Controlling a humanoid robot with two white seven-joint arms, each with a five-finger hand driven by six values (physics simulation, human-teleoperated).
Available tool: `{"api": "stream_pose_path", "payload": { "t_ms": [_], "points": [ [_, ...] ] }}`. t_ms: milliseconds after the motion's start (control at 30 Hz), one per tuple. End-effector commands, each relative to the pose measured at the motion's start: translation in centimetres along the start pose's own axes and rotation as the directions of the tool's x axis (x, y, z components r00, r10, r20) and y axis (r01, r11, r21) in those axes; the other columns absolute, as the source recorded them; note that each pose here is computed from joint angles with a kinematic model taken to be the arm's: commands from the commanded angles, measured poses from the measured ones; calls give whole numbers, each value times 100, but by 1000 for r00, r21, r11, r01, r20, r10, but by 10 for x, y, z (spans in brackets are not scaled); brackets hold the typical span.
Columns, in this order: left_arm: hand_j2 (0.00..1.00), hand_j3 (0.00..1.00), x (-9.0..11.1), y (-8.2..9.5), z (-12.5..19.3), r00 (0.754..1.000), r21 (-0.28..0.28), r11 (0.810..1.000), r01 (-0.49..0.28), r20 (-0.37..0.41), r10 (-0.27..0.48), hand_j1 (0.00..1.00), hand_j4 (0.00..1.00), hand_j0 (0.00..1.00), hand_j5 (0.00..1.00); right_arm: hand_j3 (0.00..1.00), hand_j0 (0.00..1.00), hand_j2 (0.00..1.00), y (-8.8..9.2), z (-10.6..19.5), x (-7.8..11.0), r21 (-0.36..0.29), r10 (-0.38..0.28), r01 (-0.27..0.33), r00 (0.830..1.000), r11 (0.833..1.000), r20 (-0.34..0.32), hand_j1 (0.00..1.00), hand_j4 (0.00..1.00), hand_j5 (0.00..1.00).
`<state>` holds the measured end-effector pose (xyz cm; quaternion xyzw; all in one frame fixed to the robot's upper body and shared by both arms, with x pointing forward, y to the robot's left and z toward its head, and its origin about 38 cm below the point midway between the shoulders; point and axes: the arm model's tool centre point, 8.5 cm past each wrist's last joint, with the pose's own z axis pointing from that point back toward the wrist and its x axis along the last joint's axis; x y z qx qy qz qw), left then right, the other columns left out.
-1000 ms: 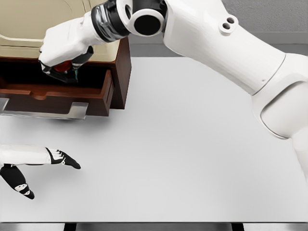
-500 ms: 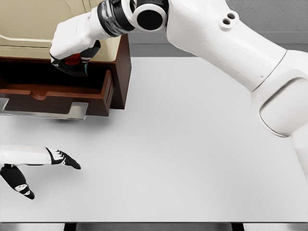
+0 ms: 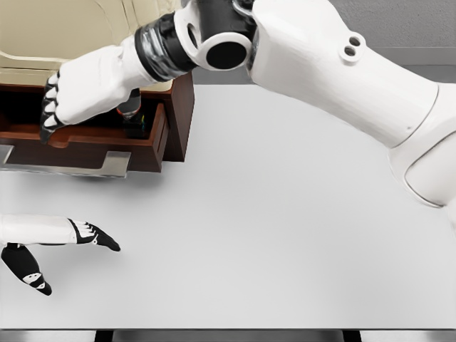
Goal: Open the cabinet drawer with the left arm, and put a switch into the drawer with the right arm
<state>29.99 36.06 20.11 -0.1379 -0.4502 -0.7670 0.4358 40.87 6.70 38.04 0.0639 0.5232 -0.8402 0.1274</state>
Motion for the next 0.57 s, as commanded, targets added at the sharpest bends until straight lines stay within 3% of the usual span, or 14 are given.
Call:
{"api": "stream_pose_path", "payload": {
  "t_ms": [0,33,67,133,167,200,233,300,333,367,400,433,533],
  "points": [
    [100,100,0,1,0,1000,5,1000,-5,3,5,100,100,100,100,100,100,100,-9,62,36,-35,129,-129,992,991,-1,100,100,100],
    [100,100,0,1,0,1000,5,1000,-5,3,5,100,100,100,100,100,100,100,2,94,38,-41,124,-126,991,991,-52,100,100,100],
    [100,100,0,1,0,1000,5,1000,-5,3,5,100,100,100,100,100,100,100,14,141,34,-61,97,-107,983,992,-156,100,100,100],
    [100,100,0,1,0,1000,5,1000,-5,3,5,100,100,100,100,100,100,100,61,231,25,-123,-46,0,925,992,-376,100,100,100],
    [100,100,0,1,0,1000,5,1000,-5,3,5,100,100,100,100,100,100,100,88,246,29,-139,-117,65,903,988,-413,100,100,100],
    [100,100,0,1,0,1000,6,1000,-5,1,5,100,100,100,100,100,100,100,128,260,35,-117,-197,162,873,980,-445,100,100,100],
    [100,100,0,1,0,1000,5,1000,-5,3,5,100,100,100,100,100,100,100,158,264,46,-97,-256,238,854,966,-452,100,100,100],
    [100,100,0,1,0,1000,6,1000,-5,1,5,100,100,100,100,100,100,100,195,263,63,-72,-329,333,830,940,-450,100,100,100],
    [100,100,0,1,0,1000,6,1000,-5,1,5,100,100,100,100,100,100,100,205,269,68,-57,-343,358,818,932,-462,100,100,100],
    [100,100,0,1,0,1000,5,1000,-5,3,5,100,100,100,100,100,100,100,216,281,73,-55,-363,387,793,921,-489,100,100,100],
    [100,100,0,1,0,1000,5,1000,-5,3,5,100,100,100,100,100,100,100,229,292,74,-84,-397,416,758,905,-518,100,100,100],
    [100,100,0,1,0,1000,5,1000,-5,3,5,100,100,100,100,100,100,100,231,297,76,-95,-404,422,746,902,-530,100,100,100],
    [100,100,0,1,0,1000,5,1000,-5,3,5,100,100,100,100,100,100,100,231,296,76,-95,-404,421,747,902,-527,100,100,100]
  ]
}}
